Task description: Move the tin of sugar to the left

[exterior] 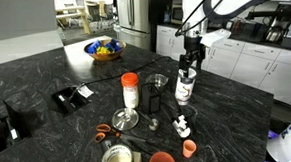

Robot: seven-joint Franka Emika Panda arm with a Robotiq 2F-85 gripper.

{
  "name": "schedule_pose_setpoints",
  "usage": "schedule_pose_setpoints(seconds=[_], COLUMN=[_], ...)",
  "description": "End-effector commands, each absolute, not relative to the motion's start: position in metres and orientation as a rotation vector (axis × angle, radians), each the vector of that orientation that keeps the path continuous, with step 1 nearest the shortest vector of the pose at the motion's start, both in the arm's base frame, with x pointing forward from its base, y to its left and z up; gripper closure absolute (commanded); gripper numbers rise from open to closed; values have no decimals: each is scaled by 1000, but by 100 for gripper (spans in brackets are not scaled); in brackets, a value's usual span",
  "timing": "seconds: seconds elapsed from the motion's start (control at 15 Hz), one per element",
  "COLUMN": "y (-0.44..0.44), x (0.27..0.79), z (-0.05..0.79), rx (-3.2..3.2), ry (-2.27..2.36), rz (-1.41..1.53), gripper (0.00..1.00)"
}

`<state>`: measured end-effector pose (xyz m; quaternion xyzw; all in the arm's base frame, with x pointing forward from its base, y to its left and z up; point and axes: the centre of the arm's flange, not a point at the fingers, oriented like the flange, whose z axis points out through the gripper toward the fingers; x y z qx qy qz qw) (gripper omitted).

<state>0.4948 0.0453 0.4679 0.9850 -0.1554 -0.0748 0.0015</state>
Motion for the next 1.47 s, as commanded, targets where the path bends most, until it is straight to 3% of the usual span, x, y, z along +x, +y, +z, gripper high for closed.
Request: schedule_pose_setpoints(seconds=[0.0,0.73,0.8,0.87,1.0,1.4], y=[39,33,31,30,26,27], x=[508,523,524,525,526,524], z=[464,420,418,417,424,426], rx=[3112,3108,3112,3111,3117,3116], ry=[-556,-594,-601,-608,-622,-616], rz=[-230,-347,-343,-344,-319,-316], gripper=[0,0,25,26,39,41])
